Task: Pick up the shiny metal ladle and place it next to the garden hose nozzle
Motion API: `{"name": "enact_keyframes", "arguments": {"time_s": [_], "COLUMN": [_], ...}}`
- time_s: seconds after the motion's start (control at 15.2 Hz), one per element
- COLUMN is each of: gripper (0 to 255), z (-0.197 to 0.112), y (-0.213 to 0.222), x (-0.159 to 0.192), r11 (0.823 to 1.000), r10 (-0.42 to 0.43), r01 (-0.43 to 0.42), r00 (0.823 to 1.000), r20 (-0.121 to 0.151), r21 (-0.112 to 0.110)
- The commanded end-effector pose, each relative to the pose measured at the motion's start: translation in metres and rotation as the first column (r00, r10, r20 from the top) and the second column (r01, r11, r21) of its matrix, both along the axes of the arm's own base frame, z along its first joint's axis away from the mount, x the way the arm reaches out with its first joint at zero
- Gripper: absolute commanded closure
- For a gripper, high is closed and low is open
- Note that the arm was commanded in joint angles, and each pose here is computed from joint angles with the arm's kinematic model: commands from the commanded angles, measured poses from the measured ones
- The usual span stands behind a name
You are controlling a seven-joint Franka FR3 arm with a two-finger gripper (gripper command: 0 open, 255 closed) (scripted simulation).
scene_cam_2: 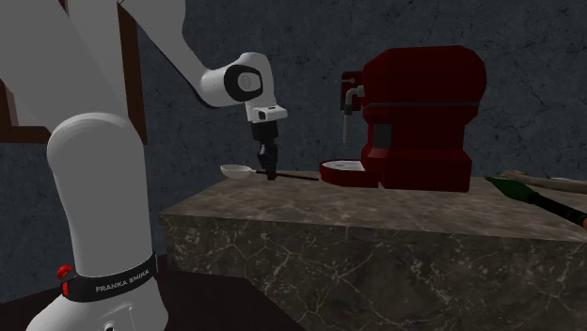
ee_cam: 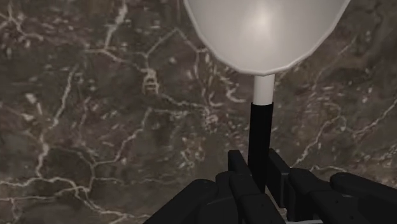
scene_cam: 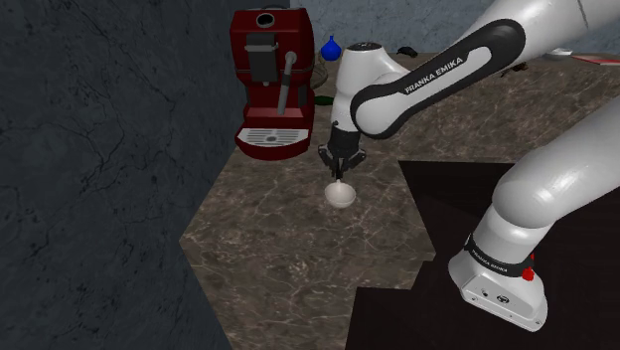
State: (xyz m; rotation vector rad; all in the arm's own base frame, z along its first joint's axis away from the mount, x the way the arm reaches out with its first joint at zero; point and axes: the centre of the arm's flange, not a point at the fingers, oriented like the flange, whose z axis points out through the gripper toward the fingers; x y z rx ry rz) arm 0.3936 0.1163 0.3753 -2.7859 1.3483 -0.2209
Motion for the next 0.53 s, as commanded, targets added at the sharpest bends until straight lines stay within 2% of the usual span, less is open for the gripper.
{"name": "enact_keyframes", "arguments": {"time_s": [0.0, 0.46], "gripper": [255, 255], "z": [0.011, 0.048], "y": [0.000, 0.000], "x": [0.000, 0.000], "r11": [1.000, 1.000], "r10": [0.000, 0.000], "r01": [0.000, 0.000], "r00": [1.000, 1.000], "r20": [0.000, 0.000], "r21": [0.000, 0.000]}}
